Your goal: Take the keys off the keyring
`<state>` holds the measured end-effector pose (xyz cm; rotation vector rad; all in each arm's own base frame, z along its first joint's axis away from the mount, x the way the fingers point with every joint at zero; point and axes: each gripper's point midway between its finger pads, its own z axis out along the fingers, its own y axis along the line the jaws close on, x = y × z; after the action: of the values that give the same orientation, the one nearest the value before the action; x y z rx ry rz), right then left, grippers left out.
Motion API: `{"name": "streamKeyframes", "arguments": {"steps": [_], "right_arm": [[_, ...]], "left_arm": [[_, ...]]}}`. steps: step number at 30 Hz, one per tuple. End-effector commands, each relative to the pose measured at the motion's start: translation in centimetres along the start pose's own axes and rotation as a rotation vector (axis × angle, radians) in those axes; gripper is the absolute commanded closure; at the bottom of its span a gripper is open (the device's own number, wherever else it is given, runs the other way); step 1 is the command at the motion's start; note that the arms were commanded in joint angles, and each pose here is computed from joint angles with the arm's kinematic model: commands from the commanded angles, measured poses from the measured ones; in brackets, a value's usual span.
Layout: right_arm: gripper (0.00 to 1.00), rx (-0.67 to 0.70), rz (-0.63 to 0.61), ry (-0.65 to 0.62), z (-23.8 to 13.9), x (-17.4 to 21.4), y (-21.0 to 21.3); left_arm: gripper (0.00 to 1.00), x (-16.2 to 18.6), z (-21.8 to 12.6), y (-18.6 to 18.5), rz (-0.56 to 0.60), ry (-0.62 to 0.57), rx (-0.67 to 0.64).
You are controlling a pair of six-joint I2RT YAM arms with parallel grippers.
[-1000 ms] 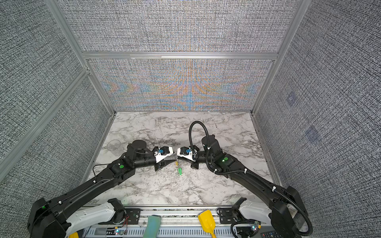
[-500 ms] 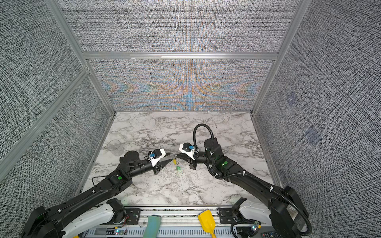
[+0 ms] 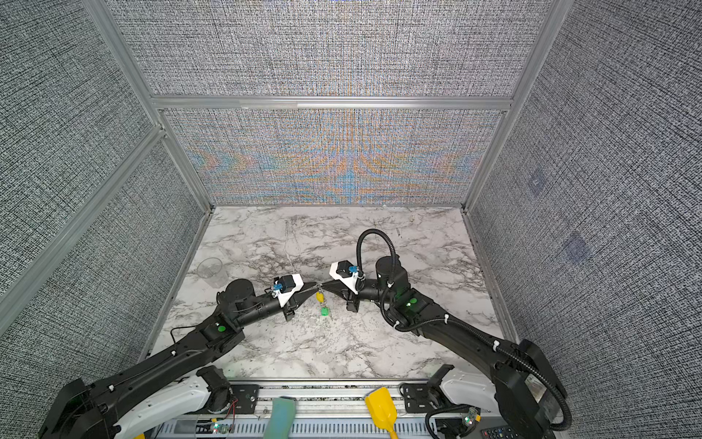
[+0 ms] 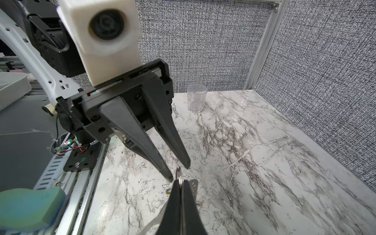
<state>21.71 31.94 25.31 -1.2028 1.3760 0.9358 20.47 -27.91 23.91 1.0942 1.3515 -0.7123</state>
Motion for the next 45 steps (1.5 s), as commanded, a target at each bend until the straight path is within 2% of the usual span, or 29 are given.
{"name": "streamKeyframes", "arguments": {"steps": [1, 3, 8, 10, 15, 19, 24, 39, 41, 45], "right_arm": [[1.00, -0.017, -0.024, -0.054, 0.0, -1.5, 0.2], [1.00, -0.020, -0.024, -0.055, 0.0, -1.6, 0.2], [1.00, -0.023, -0.027, -0.049, 0.0, -1.4, 0.4], [1.00, -0.014, -0.036, -0.023, -0.1, -1.0, 0.3], [0.78, 0.082, -0.119, 0.066, -1.2, -0.1, -0.7], [0.74, 0.135, -0.190, 0.139, -2.3, 0.7, -1.1], [0.75, 0.129, -0.236, 0.180, -2.9, 1.0, -0.9], [0.79, 0.065, -0.243, 0.158, -2.6, 0.6, 0.1], [0.82, 0.054, -0.238, 0.154, -2.5, 0.6, 0.3], [0.95, 0.043, -0.232, 0.147, -2.3, 0.6, 0.4]], "left_arm": [[0.81, -1.1, 0.2, -0.2, 0.022, -0.042, 0.023], [0.82, -1.1, 0.4, -0.3, 0.023, -0.041, 0.034], [0.99, -1.5, 0.6, -0.4, 0.031, -0.041, 0.050], [1.00, -1.7, 0.6, -0.5, 0.039, -0.037, 0.061], [1.00, -1.6, 0.8, -0.8, 0.050, 0.017, 0.100], [1.00, -1.3, 0.9, -1.2, 0.060, 0.076, 0.142], [1.00, -0.8, 1.3, -1.7, 0.071, 0.140, 0.204], [1.00, -0.9, 2.3, -1.9, 0.076, 0.168, 0.263], [1.00, -0.8, 2.4, -1.9, 0.075, 0.173, 0.268], [1.00, -0.8, 2.4, -2.1, 0.074, 0.175, 0.279]]}}
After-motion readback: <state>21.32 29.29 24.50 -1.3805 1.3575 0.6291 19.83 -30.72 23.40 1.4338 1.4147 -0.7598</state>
